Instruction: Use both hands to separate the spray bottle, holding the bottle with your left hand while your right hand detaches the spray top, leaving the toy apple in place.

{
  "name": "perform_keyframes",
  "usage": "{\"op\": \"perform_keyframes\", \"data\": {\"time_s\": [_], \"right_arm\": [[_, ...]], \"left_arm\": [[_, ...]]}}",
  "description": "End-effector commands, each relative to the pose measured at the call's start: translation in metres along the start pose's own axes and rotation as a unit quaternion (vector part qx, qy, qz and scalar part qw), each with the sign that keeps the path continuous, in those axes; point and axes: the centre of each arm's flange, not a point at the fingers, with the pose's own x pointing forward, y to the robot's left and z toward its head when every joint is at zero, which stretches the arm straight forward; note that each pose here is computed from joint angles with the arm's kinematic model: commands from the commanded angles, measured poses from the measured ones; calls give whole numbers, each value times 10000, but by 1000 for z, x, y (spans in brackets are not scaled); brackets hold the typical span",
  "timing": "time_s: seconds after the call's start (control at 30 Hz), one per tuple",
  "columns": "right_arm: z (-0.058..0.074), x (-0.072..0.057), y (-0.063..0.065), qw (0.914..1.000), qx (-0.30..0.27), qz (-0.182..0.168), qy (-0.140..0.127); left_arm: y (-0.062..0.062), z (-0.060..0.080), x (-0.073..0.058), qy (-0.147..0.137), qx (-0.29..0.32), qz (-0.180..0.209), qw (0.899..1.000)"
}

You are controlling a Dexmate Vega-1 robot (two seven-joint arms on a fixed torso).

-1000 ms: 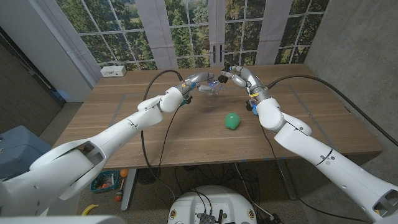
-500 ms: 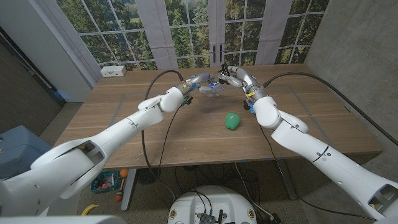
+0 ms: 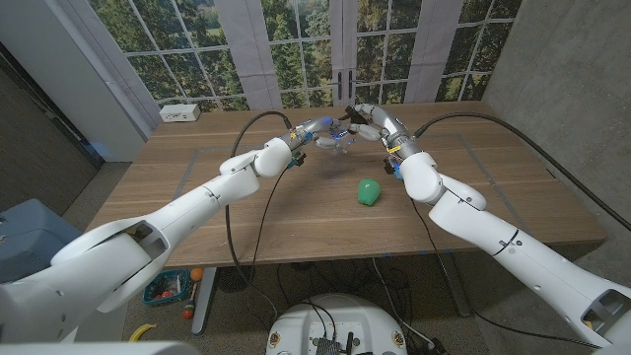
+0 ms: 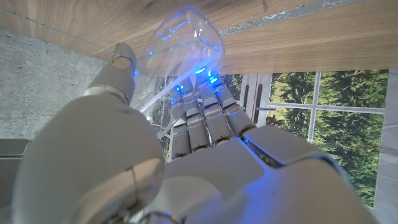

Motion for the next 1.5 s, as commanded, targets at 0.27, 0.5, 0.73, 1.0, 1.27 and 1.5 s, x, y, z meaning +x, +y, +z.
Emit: {"op": "perform_keyframes", "data": {"time_s": [0.27,0.5,0.73,1.0,1.27,1.5], "right_arm": [[-9,-15,-11,9914,1203,281,-437],[-14,-25,-15,9881,1455,40,-488],[-13,-34,-17,9876,1476,-145,-511],[-11,-46,-13,9890,1098,-960,-260],[-12,-48,-12,9868,1193,-1082,-147],[-11,-42,-12,9904,1052,-857,251]], "left_arm": [[1,-5,2,77,-88,-46,9999],[0,-2,2,63,-85,-47,9999],[1,1,0,41,-82,-21,10000],[0,3,-4,49,-199,-3,9998],[0,4,-4,36,-195,-3,9998],[3,5,-5,-21,-187,10,9998]]}}
